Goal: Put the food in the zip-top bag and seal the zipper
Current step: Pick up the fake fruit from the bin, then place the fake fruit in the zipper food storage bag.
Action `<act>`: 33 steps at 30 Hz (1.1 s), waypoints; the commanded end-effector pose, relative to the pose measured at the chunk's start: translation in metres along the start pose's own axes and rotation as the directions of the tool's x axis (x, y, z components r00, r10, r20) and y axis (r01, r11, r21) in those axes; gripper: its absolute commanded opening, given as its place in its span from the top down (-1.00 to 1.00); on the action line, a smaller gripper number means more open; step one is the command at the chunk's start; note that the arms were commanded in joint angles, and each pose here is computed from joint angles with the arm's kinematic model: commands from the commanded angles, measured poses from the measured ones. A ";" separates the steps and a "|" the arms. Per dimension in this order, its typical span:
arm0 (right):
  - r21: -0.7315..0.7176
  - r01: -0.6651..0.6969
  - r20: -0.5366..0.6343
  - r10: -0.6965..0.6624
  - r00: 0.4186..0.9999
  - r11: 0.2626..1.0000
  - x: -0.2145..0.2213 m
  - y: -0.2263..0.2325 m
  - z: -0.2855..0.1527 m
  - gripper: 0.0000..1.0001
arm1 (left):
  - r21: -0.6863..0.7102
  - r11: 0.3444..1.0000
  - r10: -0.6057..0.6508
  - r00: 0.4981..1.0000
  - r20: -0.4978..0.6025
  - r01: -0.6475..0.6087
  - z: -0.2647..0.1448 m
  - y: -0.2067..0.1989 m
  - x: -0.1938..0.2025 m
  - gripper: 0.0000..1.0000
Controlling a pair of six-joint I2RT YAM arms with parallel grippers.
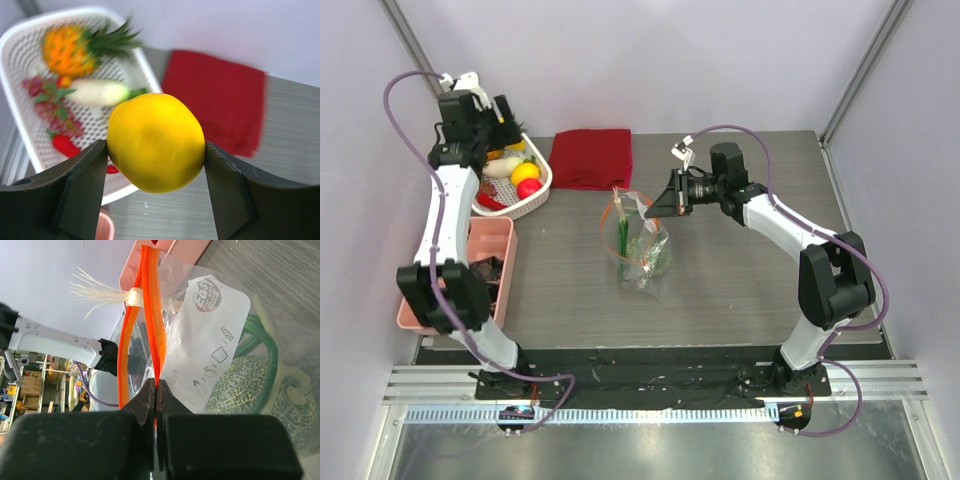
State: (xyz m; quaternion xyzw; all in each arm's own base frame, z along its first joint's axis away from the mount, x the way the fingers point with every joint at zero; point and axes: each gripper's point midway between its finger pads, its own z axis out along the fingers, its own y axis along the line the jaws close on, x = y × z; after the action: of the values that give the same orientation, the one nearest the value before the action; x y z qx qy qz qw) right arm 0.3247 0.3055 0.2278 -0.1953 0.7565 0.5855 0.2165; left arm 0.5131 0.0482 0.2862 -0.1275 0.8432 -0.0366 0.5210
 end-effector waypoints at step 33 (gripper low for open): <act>0.051 0.093 0.015 -0.094 0.995 0.994 -0.023 0.017 -0.015 0.98 | 0.465 0.768 0.425 0.894 0.144 -0.440 -0.194 -0.218 0.069 -1.00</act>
State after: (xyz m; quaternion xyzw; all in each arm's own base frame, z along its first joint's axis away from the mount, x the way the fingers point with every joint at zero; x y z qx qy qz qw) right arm 0.3313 0.2957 0.2249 -0.1912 0.7839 0.5491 0.2177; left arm 0.3228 -0.2265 0.3069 0.2530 0.8253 -0.1466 0.4831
